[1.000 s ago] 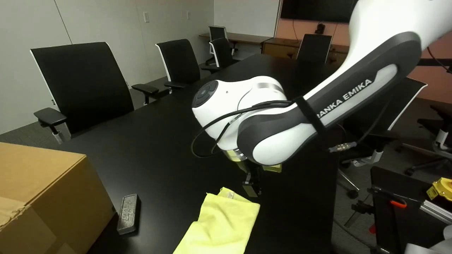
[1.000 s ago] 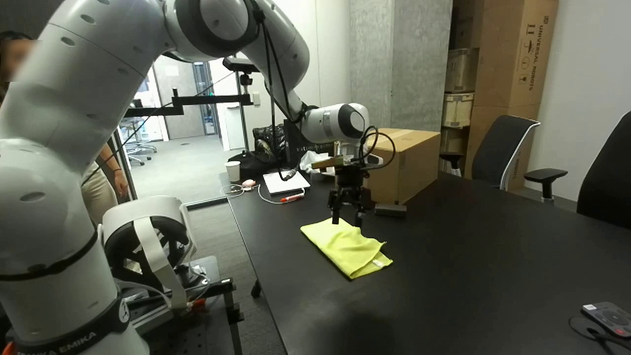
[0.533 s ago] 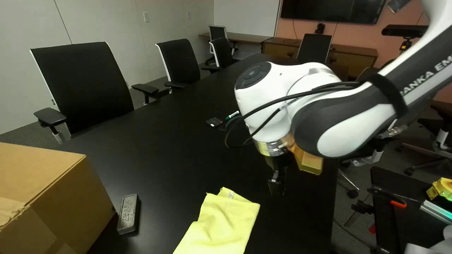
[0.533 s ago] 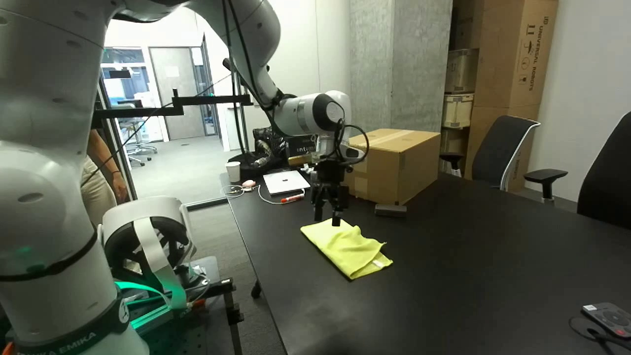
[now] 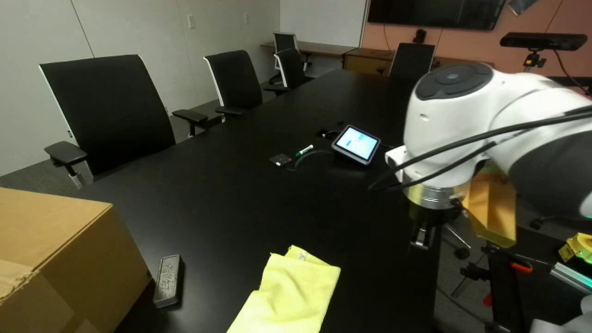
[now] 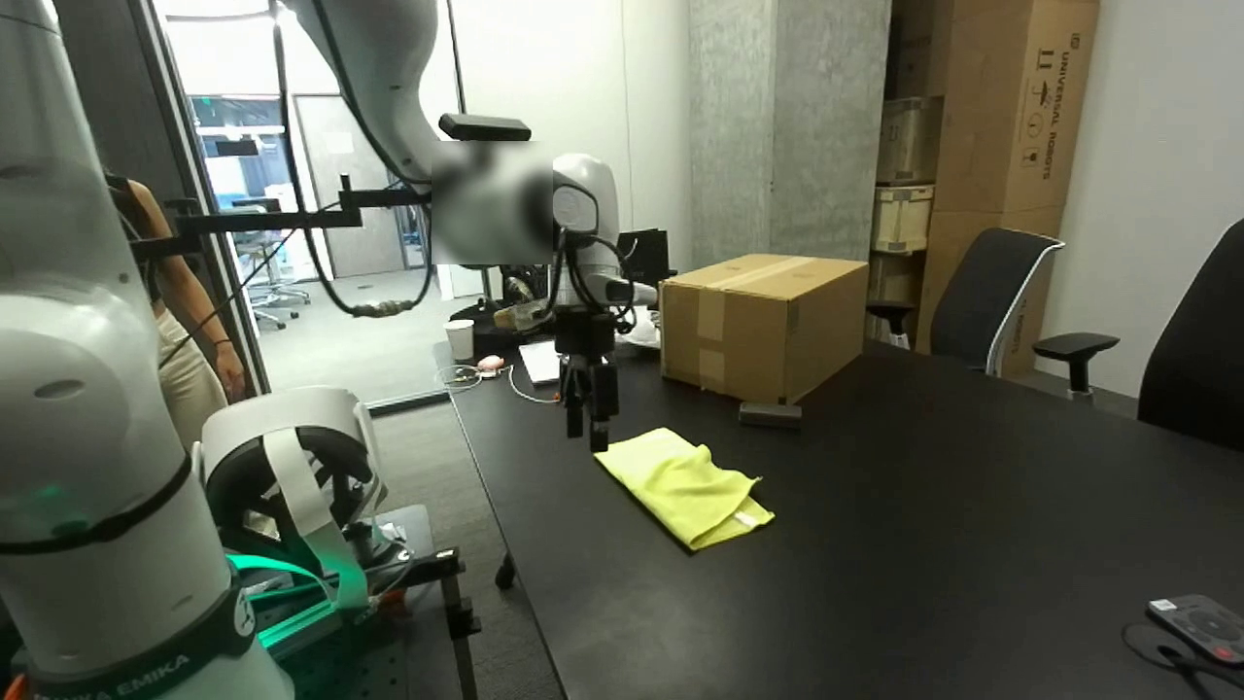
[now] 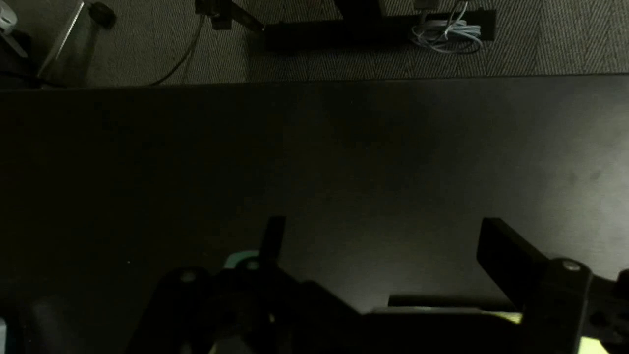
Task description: Fold the towel in half
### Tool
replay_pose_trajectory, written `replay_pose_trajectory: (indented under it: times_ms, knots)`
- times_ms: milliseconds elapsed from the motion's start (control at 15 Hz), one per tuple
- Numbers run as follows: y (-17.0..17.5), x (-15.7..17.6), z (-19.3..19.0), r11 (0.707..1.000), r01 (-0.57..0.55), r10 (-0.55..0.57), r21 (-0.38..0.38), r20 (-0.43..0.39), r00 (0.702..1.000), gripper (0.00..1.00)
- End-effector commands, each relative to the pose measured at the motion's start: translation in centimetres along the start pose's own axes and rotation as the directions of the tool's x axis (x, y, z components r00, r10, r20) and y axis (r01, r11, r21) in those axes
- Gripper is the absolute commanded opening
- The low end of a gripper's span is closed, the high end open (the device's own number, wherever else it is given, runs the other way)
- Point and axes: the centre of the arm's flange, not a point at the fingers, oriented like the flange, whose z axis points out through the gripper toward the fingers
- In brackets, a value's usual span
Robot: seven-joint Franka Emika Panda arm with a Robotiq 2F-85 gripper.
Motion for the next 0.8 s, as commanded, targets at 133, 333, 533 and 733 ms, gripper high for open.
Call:
replay_pose_trajectory:
  times_ms: [133,333,533,733]
  knots:
    - [4.6,-10.7,-0.2,0.998,-0.042,0.048,0.041,-0.141,0.989,1.0]
    - [3.5,-8.3,1.1,0.999,-0.039,0.041,0.026,-0.096,0.994,1.0]
    - [4.2,-9.0,0.3,0.998,-0.051,0.055,0.03,-0.128,0.99,1.0]
    - [4.2,-9.0,0.2,0.998,-0.05,0.054,0.03,-0.13,0.99,1.0]
